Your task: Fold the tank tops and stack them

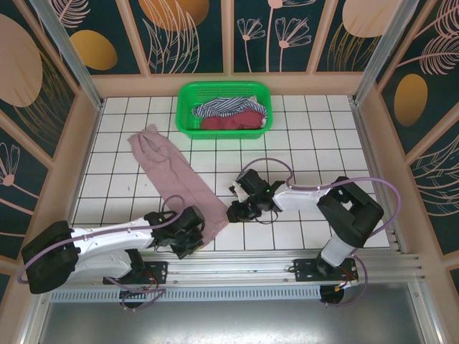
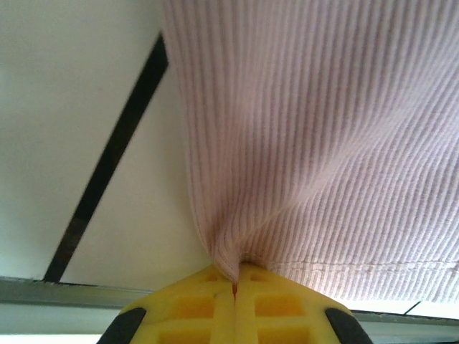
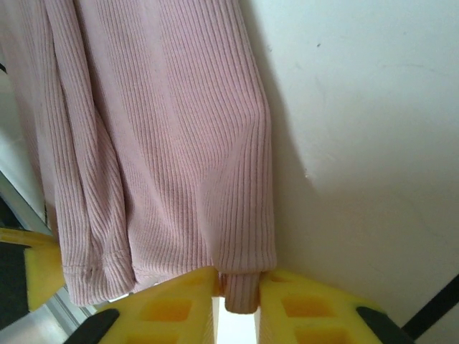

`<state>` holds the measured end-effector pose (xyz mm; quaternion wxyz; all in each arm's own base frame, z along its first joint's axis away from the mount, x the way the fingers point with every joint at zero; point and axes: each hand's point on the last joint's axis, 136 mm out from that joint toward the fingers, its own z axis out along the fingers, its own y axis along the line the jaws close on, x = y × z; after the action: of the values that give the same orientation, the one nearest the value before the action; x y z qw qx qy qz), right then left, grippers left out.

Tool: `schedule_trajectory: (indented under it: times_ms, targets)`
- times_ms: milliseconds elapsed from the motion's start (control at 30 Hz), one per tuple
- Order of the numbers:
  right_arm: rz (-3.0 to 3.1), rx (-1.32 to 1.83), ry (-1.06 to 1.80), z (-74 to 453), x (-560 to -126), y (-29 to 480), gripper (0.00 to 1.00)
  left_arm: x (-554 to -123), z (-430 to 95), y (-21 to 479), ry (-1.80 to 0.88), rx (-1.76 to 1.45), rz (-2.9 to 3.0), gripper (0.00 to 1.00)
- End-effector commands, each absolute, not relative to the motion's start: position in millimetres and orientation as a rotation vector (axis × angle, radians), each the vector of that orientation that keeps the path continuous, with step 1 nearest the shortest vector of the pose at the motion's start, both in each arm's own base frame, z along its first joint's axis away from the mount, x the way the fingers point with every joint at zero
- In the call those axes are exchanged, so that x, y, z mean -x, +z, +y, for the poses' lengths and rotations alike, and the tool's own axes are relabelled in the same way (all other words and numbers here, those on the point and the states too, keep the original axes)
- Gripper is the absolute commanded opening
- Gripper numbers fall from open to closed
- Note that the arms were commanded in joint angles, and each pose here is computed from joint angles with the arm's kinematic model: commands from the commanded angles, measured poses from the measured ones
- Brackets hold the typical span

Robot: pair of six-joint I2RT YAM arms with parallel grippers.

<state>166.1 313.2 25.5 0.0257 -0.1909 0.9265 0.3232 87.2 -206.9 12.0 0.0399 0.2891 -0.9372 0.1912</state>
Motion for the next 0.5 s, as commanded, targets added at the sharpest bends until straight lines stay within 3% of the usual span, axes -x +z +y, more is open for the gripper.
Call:
schedule_trajectory:
  times_ms: [0, 167, 467]
  targets:
    - [2.818, 0.597, 1.047, 316, -169, 37, 0.16, -115, -240, 32, 0.824, -0.886, -2.902, 0.0]
    - [2.798, 0.601, 1.066, 314, -169, 45, 0.06, -113, -233, 45, 0.77, -0.865, -2.93, 0.0]
    - [2.808, 0.552, 1.02, 289, -166, 54, 0.01, -92, -244, 65, 0.75, -0.708, -2.924, 0.0]
